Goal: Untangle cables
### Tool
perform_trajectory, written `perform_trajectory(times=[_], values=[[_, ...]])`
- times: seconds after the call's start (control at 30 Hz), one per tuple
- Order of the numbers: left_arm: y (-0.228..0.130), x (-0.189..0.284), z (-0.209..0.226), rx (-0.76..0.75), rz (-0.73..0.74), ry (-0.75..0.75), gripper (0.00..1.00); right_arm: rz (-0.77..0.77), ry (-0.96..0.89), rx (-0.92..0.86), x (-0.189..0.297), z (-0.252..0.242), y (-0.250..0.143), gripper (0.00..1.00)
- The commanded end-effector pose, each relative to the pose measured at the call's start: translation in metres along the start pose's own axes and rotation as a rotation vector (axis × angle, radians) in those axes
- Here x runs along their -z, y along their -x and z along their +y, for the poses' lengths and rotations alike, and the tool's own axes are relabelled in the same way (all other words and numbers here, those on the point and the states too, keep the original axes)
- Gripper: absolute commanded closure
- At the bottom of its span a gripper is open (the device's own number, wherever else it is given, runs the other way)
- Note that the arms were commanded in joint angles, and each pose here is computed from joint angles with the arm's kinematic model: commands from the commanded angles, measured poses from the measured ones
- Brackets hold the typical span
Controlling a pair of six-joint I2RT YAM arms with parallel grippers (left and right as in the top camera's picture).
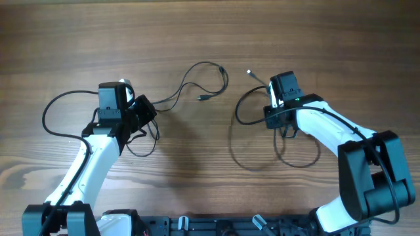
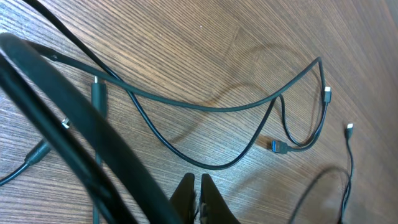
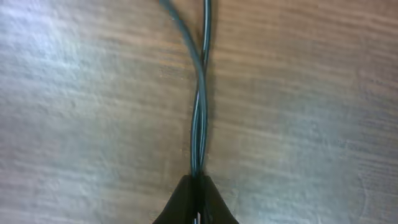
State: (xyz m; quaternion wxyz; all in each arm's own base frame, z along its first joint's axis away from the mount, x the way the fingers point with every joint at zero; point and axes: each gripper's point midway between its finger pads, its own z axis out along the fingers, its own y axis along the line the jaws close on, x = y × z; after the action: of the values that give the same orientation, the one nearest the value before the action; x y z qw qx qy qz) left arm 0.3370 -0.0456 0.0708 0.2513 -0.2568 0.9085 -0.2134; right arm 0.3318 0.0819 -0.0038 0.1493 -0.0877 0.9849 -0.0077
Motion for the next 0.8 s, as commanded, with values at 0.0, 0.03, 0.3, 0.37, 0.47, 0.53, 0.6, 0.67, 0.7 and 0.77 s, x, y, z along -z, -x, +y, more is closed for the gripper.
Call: perform_trajectory(times=[0.0, 0.03, 0.3, 0.37, 0.47, 0.53, 0.6, 0.67, 0.7, 0.77], values=[[-0.001, -0.002, 0.001, -0.017, 0.002, 0.007, 0.95, -0.002, 0.034, -0.076, -0.005, 0.006, 0.008, 0.96], [-0.001, -0.002, 0.001, -0.017, 0.003, 0.007, 0.95, -0.014, 0.042, -0.081, -0.002, 0.007, 0.013, 0.96], [-0.001, -0.002, 0.001, -0.017, 0.002, 0.007, 0.95, -0.164, 0.186, -0.098, 0.06, 0.028, 0.06, 0.96], [-0.001, -0.002, 0.001, -0.017, 0.002, 0.007, 0.95, -0.23, 0.21, -0.095, 0.084, 0.03, 0.07, 0.96], [-0.001, -0.002, 0.001, -0.017, 0.003, 0.007, 0.95, -0.343, 0.244, -0.089, 0.127, 0.031, 0.081, 0.96], [-0.001, -0.002, 0.001, -0.017, 0.002, 0.007, 0.95, -0.405, 0.256, -0.105, 0.152, 0.03, 0.084, 0.96], [-0.001, -0.002, 0.001, -0.017, 0.003, 0.007, 0.95, -0.46, 0.27, -0.134, 0.177, 0.027, 0.084, 0.96], [-0.001, -0.002, 0.001, -0.016, 0.003, 0.007, 0.96, -0.479, 0.258, -0.137, 0.188, 0.024, 0.08, 0.96], [-0.002, -0.002, 0.001, -0.016, 0.003, 0.007, 0.96, -0.484, 0.245, -0.14, 0.192, 0.021, 0.078, 0.96], [-0.002, -0.002, 0.002, -0.016, 0.005, 0.009, 0.96, -0.494, 0.218, -0.147, 0.198, 0.015, 0.075, 0.96]])
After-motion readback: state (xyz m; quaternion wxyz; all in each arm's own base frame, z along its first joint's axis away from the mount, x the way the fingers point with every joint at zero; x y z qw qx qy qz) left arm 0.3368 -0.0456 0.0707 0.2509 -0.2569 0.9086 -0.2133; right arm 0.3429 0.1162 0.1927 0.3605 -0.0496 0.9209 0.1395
